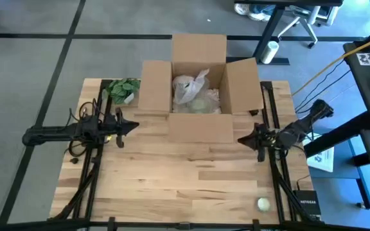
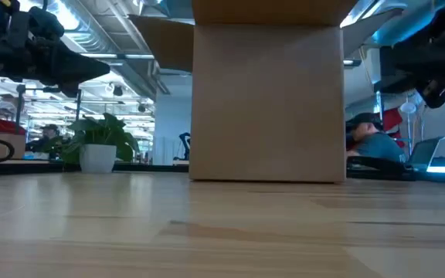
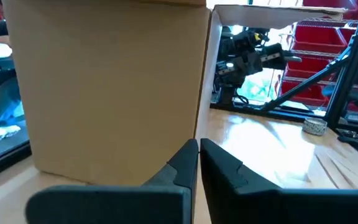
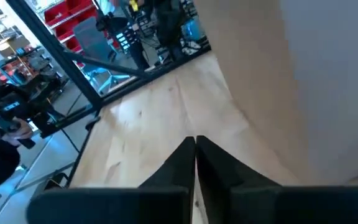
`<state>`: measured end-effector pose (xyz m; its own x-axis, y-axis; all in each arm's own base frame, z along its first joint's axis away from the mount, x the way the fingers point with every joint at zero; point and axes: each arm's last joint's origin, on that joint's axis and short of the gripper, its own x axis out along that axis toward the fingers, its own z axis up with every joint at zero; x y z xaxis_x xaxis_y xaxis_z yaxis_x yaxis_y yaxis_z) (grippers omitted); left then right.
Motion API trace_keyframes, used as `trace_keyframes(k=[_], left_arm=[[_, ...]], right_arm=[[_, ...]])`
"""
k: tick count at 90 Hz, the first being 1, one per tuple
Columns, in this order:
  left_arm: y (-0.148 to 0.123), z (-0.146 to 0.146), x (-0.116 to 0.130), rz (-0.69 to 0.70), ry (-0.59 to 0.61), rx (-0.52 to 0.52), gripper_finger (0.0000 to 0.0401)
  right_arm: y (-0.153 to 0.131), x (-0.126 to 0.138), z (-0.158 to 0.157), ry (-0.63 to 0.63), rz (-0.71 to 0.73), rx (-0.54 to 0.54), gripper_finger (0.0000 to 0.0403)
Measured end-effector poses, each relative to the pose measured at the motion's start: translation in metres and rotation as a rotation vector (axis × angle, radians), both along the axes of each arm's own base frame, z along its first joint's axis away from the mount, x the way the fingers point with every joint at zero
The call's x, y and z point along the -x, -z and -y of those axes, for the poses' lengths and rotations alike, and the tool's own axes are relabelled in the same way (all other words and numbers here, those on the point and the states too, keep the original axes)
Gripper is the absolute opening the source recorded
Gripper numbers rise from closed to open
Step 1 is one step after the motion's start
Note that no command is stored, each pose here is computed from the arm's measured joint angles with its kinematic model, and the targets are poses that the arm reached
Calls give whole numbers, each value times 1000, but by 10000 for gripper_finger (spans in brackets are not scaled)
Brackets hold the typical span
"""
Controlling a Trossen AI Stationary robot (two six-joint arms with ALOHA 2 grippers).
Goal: Wrap mug
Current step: Return to Home Position
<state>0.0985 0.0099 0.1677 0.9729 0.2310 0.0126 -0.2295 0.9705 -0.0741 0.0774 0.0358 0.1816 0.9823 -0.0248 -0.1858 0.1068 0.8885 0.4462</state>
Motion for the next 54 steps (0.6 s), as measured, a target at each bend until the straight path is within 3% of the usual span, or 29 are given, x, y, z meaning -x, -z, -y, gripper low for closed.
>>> trace_keyframes(k=[54], left_arm=[[0, 0, 0, 0, -1, 0, 0]], right_arm=[[6, 7, 6, 14, -59, 65, 0]])
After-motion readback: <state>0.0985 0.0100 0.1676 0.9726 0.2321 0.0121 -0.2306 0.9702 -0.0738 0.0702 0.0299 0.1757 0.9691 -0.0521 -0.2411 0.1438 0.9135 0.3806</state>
